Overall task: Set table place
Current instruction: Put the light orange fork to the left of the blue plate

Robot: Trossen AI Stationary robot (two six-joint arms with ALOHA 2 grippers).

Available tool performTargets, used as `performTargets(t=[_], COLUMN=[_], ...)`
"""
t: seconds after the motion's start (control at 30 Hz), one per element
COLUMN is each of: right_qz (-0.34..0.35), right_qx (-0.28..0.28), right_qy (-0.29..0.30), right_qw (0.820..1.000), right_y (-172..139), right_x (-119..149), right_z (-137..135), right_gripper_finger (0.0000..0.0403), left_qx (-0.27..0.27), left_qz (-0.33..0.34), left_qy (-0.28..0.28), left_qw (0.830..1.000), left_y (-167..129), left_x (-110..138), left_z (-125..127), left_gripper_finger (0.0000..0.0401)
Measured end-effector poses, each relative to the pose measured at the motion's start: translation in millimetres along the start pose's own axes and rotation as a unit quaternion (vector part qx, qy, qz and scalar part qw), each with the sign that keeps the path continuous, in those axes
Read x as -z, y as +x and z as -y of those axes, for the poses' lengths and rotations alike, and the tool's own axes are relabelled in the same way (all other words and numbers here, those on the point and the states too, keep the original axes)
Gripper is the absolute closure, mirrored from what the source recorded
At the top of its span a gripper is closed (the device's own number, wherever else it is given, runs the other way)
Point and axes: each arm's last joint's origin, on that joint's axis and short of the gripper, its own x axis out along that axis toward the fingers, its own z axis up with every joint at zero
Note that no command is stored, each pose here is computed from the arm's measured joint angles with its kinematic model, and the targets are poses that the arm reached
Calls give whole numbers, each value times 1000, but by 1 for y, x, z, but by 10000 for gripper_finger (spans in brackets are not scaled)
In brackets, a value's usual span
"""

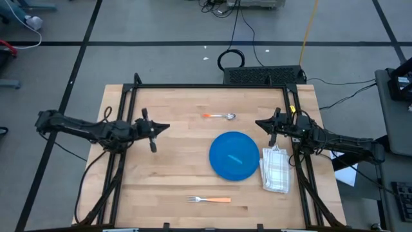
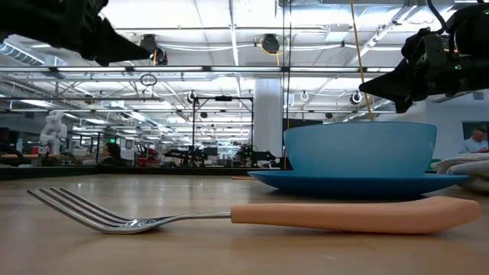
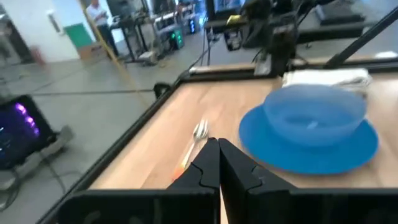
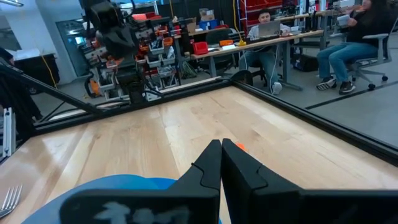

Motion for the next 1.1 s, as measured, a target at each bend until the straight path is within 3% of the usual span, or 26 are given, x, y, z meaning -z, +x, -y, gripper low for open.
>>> performTargets(t=[0.17, 0.43, 1.1], right_qz=[0, -1, -1], right_qx=[0, 0, 0], right_qy=[0, 0, 0], right_qw=[1000, 1000, 1000], right_y=[0, 0, 0], right_x=[0, 0, 0], right_z=[0, 0, 0], right_gripper_finger=[403, 403, 403], left_qx=[11, 7, 8], left_qz=[59, 61, 66], left_qy=[-7, -18, -37], left_qw=[998, 998, 997], left_y=[-1, -2, -3], left_x=[21, 44, 46], left_z=[5, 6, 6], left_gripper_finger=[401, 401, 393])
